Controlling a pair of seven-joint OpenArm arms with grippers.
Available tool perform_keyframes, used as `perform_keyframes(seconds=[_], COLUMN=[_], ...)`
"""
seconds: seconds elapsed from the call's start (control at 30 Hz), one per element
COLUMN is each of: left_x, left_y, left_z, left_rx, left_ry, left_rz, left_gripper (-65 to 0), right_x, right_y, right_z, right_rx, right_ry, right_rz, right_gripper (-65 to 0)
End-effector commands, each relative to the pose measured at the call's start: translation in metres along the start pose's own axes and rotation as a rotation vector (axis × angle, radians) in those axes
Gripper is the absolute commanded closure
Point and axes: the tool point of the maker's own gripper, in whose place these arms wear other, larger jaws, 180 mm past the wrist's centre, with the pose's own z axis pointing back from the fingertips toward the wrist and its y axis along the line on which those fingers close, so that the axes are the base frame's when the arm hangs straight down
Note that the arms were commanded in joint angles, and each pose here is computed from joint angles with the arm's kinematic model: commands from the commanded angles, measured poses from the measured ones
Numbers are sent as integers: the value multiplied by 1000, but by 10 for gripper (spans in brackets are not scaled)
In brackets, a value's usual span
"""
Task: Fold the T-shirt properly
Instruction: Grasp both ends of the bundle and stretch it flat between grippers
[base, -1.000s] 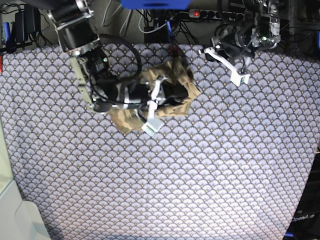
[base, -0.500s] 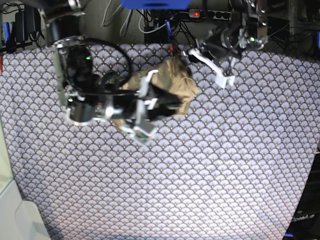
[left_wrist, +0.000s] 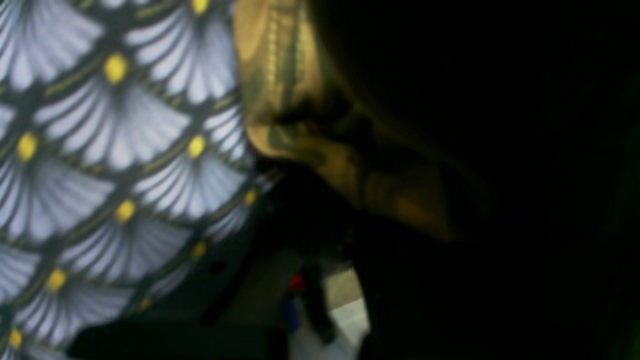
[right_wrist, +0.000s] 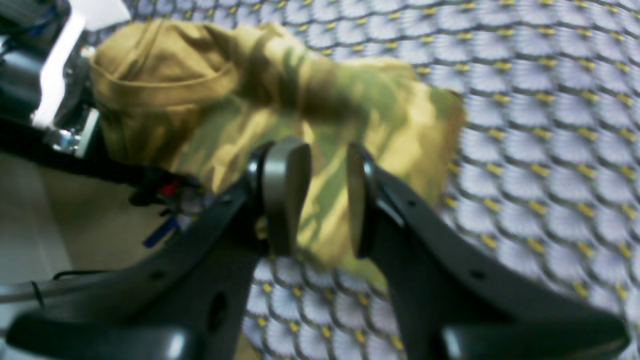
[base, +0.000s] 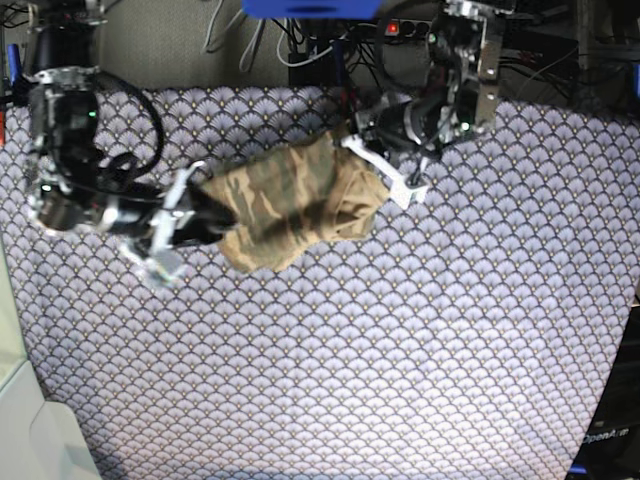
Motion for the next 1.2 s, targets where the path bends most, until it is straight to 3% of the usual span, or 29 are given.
perform_keyframes(seconds=[0.0,0.2,0.3,0.43,0.8,0.93,1.17], left_x=[16,49,55,63,80,85,117], left_y=[-10,-10,-4,4,16,14,7], left_z=[0,-4,-8,-17,-30,-29,-35], left_rx=[-25,-19,-6,12,41,39,37], left_ry=[-33,-82,-103,-112,-135,-144,-176], left_rz=[-13,-22,-15,1,26,23,17], left_gripper=[-3,-3,-3,-3,-3,-3,-3], right_x=[12,-3,-21,-21,0,-12,-47], right_y=[-7,-43,-60,-76,-125,-145,-122], right_z=[9,31,30,16,-29,-40,-50], right_rx=[-21,-113,-126,-128,-221,-243,-198], right_ry=[-39,-18,2,-7,141,165,205], right_rz=[20,-41,-126,-160,13,-31,-63], right_gripper=[-155,-155,-155,-155,-155,-155,-154])
